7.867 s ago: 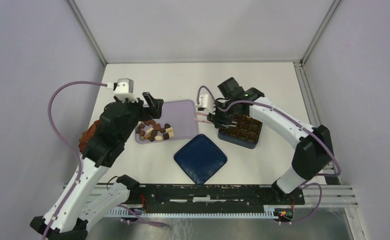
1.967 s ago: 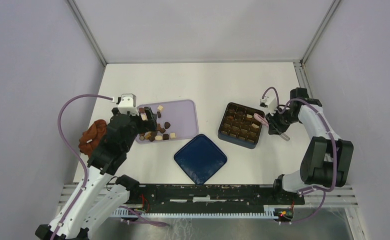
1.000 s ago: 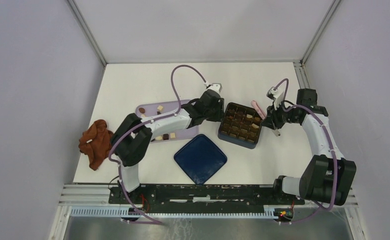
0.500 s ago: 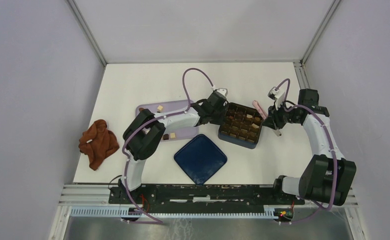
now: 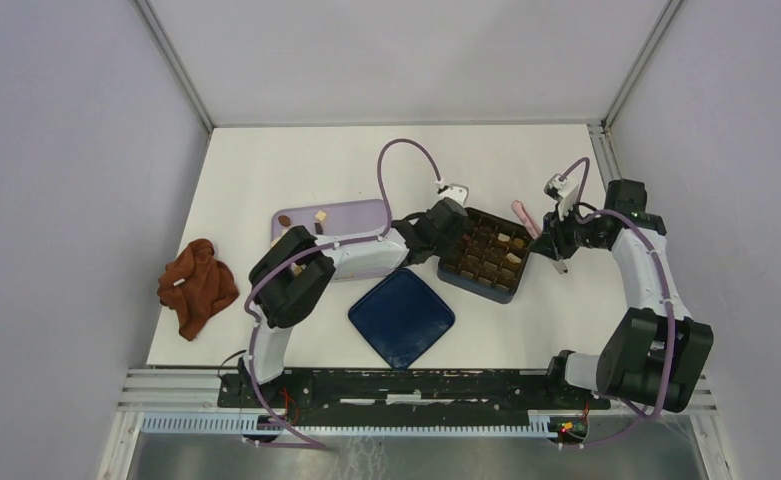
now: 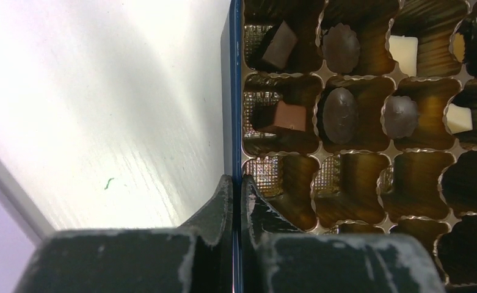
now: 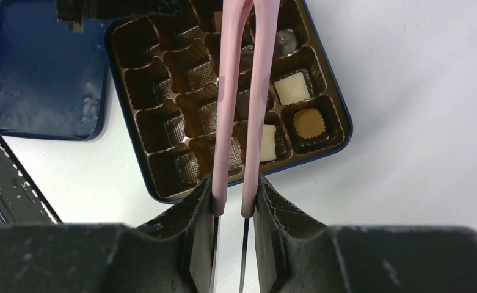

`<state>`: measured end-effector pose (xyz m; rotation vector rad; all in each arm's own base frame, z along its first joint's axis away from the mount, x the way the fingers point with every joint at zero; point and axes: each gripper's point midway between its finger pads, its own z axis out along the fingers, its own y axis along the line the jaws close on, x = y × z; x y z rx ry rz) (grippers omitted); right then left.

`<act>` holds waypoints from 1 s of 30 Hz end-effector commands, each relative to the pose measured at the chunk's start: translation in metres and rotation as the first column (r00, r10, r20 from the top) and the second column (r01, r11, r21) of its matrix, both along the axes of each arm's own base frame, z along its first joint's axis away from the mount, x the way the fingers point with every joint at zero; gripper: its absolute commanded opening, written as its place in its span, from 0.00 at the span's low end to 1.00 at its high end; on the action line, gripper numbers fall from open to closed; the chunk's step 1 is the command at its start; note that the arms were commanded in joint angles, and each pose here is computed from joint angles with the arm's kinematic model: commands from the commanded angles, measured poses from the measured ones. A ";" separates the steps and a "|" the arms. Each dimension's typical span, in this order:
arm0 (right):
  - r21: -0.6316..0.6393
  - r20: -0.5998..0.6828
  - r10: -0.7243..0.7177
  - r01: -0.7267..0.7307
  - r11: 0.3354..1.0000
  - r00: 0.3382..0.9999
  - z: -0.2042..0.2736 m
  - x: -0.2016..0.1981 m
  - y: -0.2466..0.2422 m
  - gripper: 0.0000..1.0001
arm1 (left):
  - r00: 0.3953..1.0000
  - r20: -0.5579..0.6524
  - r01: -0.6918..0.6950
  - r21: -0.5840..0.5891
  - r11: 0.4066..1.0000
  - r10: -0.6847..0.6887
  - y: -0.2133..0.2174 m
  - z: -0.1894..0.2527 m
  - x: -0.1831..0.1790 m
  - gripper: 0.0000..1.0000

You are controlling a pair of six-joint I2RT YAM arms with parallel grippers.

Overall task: Pack the chocolate
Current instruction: Adjust the clamp.

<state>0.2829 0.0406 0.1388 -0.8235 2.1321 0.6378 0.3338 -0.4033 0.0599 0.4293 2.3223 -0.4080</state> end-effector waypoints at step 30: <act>0.057 0.230 0.063 -0.079 0.995 0.971 0.102 -0.010 0.007 0.31 | 0.866 0.489 0.034 -0.255 0.966 0.099 -0.033 0.132 -0.019 0.02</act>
